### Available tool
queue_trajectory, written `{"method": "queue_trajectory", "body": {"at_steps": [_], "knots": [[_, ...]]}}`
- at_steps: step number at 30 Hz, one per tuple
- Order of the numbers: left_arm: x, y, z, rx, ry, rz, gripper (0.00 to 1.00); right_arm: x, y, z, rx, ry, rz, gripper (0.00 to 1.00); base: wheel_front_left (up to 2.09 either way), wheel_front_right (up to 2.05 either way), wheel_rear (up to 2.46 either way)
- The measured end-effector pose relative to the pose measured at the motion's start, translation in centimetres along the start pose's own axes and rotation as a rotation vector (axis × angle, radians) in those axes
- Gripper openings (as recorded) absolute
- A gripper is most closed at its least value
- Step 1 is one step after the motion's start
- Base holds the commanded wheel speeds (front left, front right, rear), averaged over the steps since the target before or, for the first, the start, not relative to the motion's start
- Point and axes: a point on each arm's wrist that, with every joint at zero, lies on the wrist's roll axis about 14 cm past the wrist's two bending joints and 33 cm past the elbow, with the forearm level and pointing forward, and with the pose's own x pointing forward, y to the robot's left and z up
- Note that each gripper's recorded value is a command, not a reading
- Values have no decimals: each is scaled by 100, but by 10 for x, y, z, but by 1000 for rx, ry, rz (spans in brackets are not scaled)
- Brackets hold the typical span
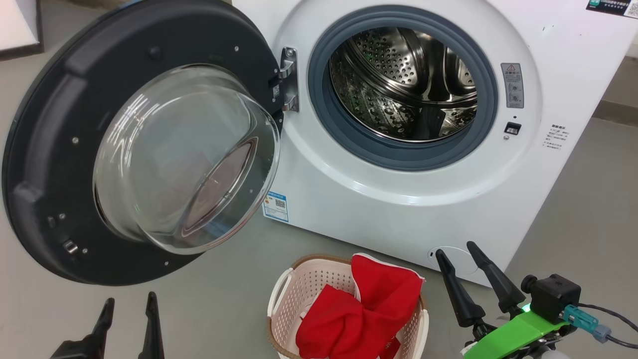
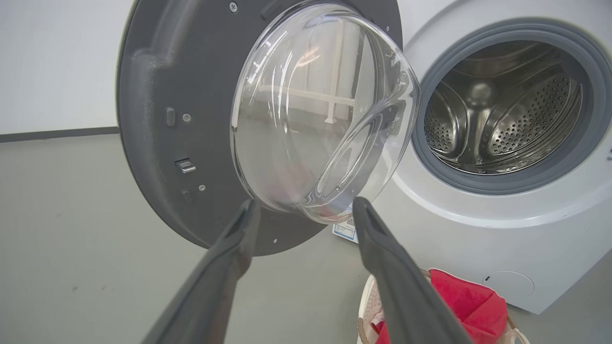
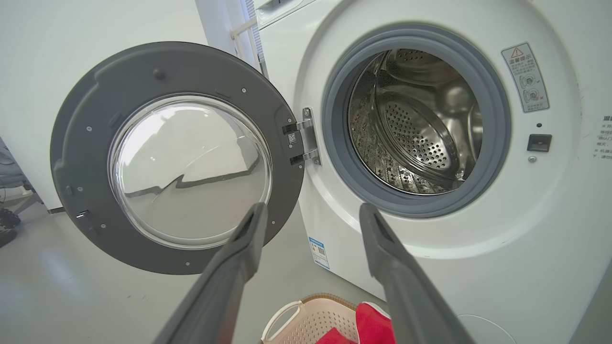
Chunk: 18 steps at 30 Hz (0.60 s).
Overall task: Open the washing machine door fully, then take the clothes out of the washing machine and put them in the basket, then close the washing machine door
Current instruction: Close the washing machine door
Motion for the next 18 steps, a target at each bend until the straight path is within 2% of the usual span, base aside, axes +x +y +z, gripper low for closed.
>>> {"method": "queue_trajectory", "body": {"at_steps": [18], "knots": [[3,2,6,23,-9,-2,100,0,-3,-3,6,6,-7,100,0,0,0]]}}
